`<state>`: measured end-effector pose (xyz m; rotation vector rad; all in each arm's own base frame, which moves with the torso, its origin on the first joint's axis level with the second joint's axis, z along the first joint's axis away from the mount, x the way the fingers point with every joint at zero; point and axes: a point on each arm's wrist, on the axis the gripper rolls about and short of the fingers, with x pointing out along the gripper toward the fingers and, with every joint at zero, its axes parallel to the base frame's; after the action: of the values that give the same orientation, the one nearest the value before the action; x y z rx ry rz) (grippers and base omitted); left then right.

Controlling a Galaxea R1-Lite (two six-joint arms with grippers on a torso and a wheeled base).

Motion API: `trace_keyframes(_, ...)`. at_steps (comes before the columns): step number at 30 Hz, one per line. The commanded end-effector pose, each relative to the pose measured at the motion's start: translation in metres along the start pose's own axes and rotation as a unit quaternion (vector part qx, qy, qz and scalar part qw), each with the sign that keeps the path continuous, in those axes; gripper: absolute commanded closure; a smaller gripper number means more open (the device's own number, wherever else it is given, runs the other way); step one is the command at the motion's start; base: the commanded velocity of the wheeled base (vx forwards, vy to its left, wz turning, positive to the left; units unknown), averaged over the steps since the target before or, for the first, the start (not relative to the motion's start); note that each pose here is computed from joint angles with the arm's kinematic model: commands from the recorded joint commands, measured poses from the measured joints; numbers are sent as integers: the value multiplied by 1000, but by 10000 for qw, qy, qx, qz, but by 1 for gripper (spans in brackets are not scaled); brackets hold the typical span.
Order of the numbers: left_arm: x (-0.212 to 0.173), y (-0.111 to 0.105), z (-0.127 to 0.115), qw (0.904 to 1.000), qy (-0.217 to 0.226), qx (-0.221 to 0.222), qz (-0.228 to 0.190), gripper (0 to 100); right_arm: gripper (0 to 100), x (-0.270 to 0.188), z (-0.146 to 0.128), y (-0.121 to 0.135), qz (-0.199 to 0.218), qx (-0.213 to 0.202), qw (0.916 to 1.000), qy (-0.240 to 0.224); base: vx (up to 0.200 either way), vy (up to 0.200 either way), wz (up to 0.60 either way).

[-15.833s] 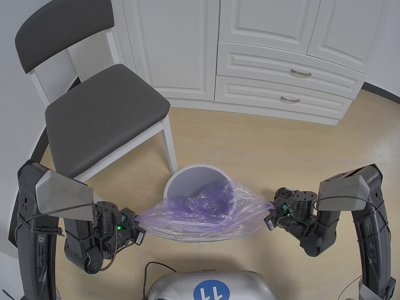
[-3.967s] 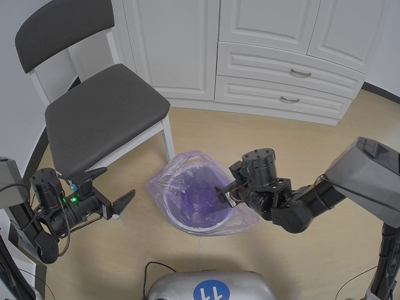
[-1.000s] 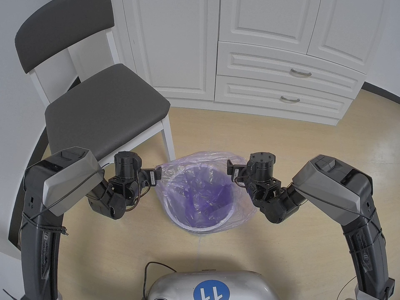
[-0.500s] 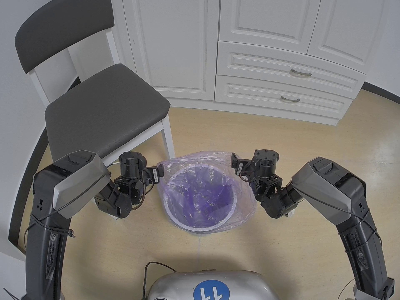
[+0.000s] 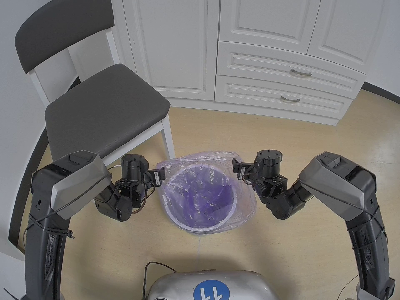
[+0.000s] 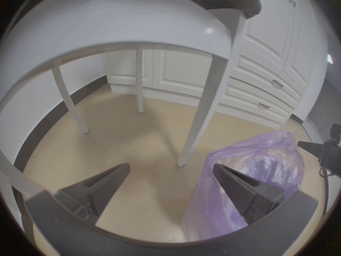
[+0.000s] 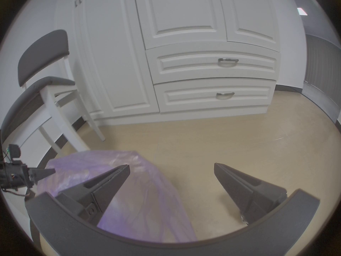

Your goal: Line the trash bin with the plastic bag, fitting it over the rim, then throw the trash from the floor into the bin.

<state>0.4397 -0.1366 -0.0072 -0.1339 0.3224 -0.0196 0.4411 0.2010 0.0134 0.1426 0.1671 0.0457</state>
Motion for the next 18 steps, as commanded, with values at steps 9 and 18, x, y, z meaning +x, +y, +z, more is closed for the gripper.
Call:
trace_keyframes(9,-20,-14,6,9997,55,76,-205,0,0,-14,-13,2,194,-285,9973,645,0,0,0)
trace_keyframes(18,0,-9,-9,9999,122,59,-106,0,0,9,-33,-10,35,-247,9976,639,0,0,0)
